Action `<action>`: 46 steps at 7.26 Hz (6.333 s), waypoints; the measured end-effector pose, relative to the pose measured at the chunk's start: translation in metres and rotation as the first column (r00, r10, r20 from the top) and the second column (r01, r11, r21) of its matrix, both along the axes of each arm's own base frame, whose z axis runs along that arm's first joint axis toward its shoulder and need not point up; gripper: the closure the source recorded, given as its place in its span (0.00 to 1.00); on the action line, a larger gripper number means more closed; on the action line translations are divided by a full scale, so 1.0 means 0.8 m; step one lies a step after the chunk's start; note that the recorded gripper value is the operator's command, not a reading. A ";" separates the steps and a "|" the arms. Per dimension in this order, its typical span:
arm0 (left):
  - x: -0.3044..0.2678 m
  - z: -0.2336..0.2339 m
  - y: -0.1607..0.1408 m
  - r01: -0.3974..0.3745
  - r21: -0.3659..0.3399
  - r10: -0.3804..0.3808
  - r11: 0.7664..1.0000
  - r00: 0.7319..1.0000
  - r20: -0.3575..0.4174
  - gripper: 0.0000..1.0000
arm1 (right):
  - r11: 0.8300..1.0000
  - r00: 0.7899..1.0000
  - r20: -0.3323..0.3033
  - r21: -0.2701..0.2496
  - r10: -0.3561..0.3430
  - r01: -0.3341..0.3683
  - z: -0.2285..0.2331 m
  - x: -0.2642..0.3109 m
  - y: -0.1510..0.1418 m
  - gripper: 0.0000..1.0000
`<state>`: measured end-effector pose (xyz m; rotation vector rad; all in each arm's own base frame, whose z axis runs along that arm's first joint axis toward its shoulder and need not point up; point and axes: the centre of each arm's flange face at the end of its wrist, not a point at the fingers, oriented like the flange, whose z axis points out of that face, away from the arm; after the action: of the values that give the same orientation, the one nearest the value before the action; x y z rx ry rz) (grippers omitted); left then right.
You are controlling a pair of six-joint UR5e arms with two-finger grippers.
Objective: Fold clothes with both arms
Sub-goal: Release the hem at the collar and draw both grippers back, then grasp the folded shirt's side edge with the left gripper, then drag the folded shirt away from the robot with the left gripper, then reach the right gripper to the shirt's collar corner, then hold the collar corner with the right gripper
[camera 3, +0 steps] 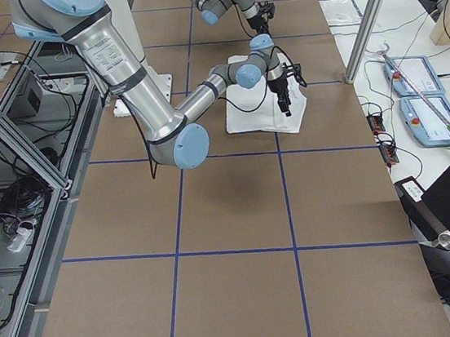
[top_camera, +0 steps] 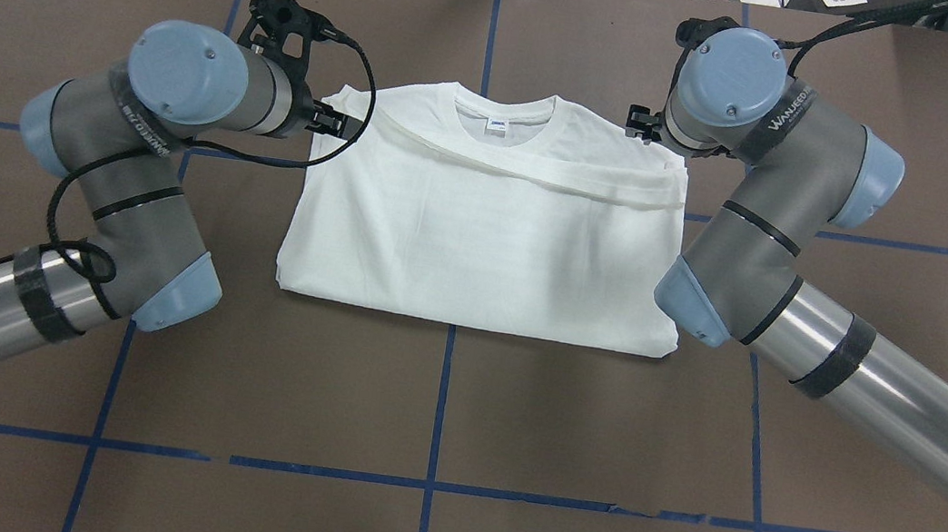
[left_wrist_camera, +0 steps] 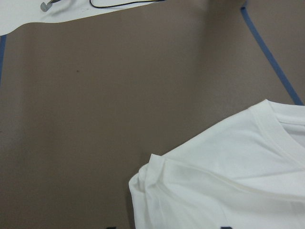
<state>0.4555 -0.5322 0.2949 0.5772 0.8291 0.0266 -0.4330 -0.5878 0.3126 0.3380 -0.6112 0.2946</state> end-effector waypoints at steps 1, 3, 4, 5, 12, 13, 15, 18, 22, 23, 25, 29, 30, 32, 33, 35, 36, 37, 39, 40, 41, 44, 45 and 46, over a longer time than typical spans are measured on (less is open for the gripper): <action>0.001 0.018 0.043 -0.023 -0.026 0.022 0.999 0.999 -0.032 0.00 | 1.000 1.000 0.006 0.007 -0.005 0.005 -0.003 0.000 0.006 0.00; 0.018 0.066 0.112 -0.069 -0.061 0.064 0.996 0.994 -0.090 0.00 | 1.000 1.000 0.010 0.013 -0.010 0.010 -0.006 -0.003 0.012 0.00; 0.024 0.079 0.132 -0.087 -0.065 0.080 0.994 0.991 -0.105 0.14 | 1.000 1.000 0.011 0.014 -0.010 0.010 -0.007 -0.003 0.013 0.00; 0.030 0.085 0.144 -0.102 -0.066 0.095 0.993 0.989 -0.110 0.37 | 1.000 1.000 0.013 0.013 -0.007 0.007 -0.007 -0.004 0.014 0.00; 0.048 0.084 0.167 -0.136 -0.069 0.127 0.988 0.984 -0.122 1.00 | 1.000 1.000 0.012 0.011 -0.008 0.008 -0.006 -0.008 0.017 0.00; 0.050 0.083 0.169 -0.133 -0.079 0.123 0.988 0.984 -0.129 1.00 | 1.000 1.000 0.013 0.011 -0.007 0.007 -0.006 -0.008 0.017 0.00; 0.048 0.082 0.170 -0.127 -0.085 0.115 0.988 0.984 -0.135 1.00 | 1.000 1.000 0.013 0.011 -0.009 0.009 -0.007 -0.011 0.019 0.00; -0.002 0.105 0.117 -0.118 0.021 0.119 0.993 0.992 -0.033 1.00 | 1.000 1.000 0.016 0.012 -0.015 0.014 -0.008 -0.017 0.024 0.00; -0.130 0.194 -0.107 -0.027 0.146 -0.007 0.989 0.973 0.232 1.00 | 1.000 0.999 0.030 0.019 -0.026 0.025 -0.017 -0.027 0.036 0.00; -0.125 0.189 -0.160 -0.008 0.144 -0.030 0.990 0.967 0.254 1.00 | 0.999 0.999 0.041 0.023 -0.027 0.026 -0.024 -0.030 0.042 0.00; -0.103 0.164 -0.236 0.036 0.139 -0.075 0.990 0.955 0.287 0.27 | 1.000 0.997 0.074 0.017 -0.017 0.016 -0.041 -0.041 0.055 0.00; -0.110 0.142 -0.234 0.008 0.177 -0.043 0.984 0.980 0.194 0.00 | 0.998 0.987 0.150 -0.033 0.051 -0.047 -0.080 -0.094 0.089 0.00; -0.120 0.141 -0.214 -0.003 0.189 -0.028 0.982 0.987 0.161 0.00 | 0.996 0.985 0.151 -0.027 0.086 -0.083 -0.092 -0.124 0.102 0.00; -0.124 0.139 -0.188 -0.009 0.186 -0.013 0.983 0.993 0.117 0.00 | 0.991 0.977 0.165 0.003 0.132 -0.134 -0.113 -0.198 0.106 0.05; -0.116 0.138 -0.180 -0.005 0.173 -0.012 0.985 0.995 0.096 0.00 | 0.988 0.975 0.170 0.016 0.146 -0.151 -0.118 -0.235 0.103 0.13; -0.100 0.136 -0.169 0.000 0.153 -0.010 0.988 0.998 0.065 0.00 | 0.987 0.974 0.164 0.028 0.153 -0.159 -0.117 -0.267 0.107 0.21; -0.098 0.137 -0.167 0.000 0.149 -0.010 0.989 0.998 0.062 0.00 | 0.988 0.976 0.162 0.030 0.148 -0.155 -0.116 -0.273 0.112 0.22; -0.097 0.138 -0.166 0.000 0.148 -0.009 0.989 0.998 0.061 0.00 | 0.988 0.977 0.158 0.030 0.143 -0.150 -0.114 -0.277 0.115 0.23; -0.096 0.139 -0.165 -0.001 0.148 -0.008 0.989 0.998 0.061 0.00 | 0.989 0.978 0.154 0.029 0.139 -0.145 -0.108 -0.279 0.119 0.27; -0.096 0.139 -0.165 -0.001 0.147 -0.008 0.989 0.998 0.061 0.00 | 0.989 0.978 0.156 0.027 0.141 -0.147 -0.108 -0.279 0.119 0.29; -0.096 0.139 -0.165 -0.001 0.147 -0.008 0.989 0.998 0.061 0.00 | 0.988 0.977 0.159 0.025 0.143 -0.149 -0.108 -0.279 0.120 0.30; -0.096 0.138 -0.165 -0.001 0.149 -0.008 0.989 0.998 0.059 0.00 | 0.988 0.976 0.162 0.023 0.146 -0.151 -0.107 -0.279 0.121 0.30; -0.096 0.137 -0.164 -0.001 0.149 -0.008 0.989 0.998 0.059 0.00 | 0.988 0.976 0.161 0.023 0.145 -0.151 -0.107 -0.279 0.121 0.30; -0.096 0.137 -0.164 -0.001 0.150 -0.008 0.989 0.998 0.059 0.00 | 0.988 0.977 0.159 0.022 0.145 -0.150 -0.105 -0.280 0.122 0.30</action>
<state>0.3785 -0.6637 0.4047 0.7160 0.7724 0.1028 -0.6567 -0.4905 0.2283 0.3964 -0.7483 0.4571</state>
